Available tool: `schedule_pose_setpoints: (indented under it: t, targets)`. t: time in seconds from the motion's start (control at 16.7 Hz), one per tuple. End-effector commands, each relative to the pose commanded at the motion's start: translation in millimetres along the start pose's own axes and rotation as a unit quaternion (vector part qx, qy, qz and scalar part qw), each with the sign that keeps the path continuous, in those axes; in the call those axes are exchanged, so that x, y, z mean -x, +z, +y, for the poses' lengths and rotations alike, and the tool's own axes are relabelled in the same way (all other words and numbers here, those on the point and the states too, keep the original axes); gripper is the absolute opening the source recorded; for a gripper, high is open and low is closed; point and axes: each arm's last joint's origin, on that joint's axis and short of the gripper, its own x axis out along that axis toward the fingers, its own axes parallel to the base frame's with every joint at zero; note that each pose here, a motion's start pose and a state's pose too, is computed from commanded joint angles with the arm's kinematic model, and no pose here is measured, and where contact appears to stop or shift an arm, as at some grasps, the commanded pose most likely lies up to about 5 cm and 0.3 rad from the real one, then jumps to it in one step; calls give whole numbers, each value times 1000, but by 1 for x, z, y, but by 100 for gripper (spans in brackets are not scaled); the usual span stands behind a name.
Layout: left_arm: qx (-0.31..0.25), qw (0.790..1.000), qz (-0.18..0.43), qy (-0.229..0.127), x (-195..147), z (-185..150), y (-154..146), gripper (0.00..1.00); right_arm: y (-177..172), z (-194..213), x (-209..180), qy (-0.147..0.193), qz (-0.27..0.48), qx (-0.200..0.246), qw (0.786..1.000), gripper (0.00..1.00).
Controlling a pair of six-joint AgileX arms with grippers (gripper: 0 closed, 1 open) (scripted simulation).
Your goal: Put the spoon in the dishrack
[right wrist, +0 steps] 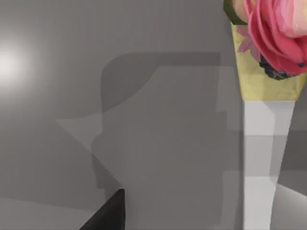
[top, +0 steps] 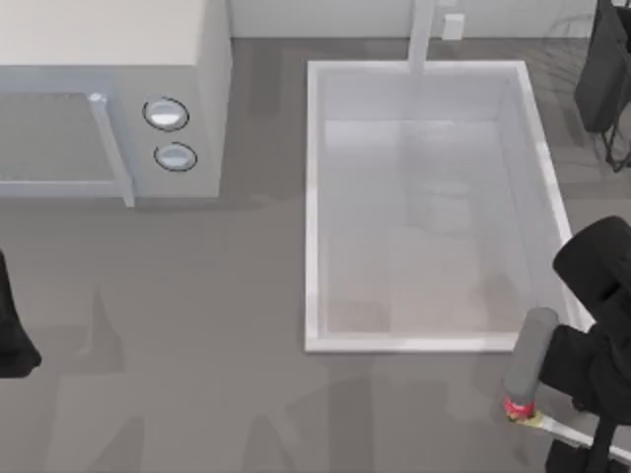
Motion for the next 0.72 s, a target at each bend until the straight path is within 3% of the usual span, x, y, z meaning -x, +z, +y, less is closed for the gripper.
schedule_pose_setpoints:
  t: [0.42, 0.48, 0.72]
  targets:
    - [0, 1000, 0, 0, 0, 0, 0, 100, 0, 0, 0, 0, 0, 0, 1000, 0]
    - [0, 1000, 0, 0, 0, 0, 0, 100, 1, -1, 22, 0, -14, -4, 1000, 0]
    - [0, 1000, 0, 0, 0, 0, 0, 100, 10, -6, 37, -2, -16, 2, 1000, 0]
